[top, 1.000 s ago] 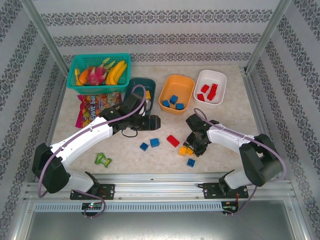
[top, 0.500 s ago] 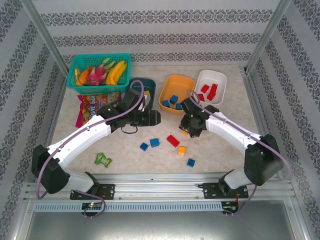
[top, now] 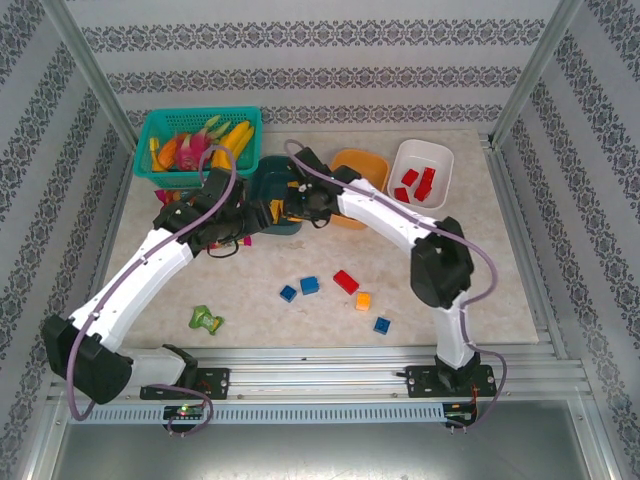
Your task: Sort the legos into containers by color
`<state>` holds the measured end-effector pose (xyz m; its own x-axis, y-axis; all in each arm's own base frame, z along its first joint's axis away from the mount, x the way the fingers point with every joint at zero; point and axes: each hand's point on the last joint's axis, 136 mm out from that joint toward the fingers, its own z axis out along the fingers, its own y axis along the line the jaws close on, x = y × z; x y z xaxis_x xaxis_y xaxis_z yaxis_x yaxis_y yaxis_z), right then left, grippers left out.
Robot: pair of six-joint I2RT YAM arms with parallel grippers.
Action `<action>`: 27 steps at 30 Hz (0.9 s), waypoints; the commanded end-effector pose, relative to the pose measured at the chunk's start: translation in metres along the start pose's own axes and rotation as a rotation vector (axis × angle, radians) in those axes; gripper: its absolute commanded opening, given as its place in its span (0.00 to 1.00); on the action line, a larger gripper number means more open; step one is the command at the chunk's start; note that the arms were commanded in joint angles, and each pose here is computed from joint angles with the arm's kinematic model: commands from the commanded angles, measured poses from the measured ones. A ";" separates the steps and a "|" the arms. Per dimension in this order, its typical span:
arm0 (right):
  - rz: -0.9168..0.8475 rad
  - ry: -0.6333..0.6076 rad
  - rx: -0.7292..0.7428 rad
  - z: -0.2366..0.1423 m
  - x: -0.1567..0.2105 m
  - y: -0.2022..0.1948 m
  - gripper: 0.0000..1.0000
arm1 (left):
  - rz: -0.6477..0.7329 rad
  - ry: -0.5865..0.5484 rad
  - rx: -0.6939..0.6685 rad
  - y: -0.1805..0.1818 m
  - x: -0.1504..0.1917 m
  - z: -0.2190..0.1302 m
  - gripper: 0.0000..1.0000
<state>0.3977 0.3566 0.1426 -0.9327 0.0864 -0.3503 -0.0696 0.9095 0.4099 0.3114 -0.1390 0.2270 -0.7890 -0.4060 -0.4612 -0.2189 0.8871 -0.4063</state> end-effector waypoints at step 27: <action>-0.076 -0.006 0.093 0.018 -0.034 0.018 0.55 | -0.049 0.017 0.008 0.018 0.015 -0.009 0.71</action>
<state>0.4323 0.3789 0.0890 -0.9563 0.0034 -0.2924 -0.0803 0.9584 0.2740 0.2937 -0.1314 0.2183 -0.7929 -0.4318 -0.4299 -0.2470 0.8727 -0.4211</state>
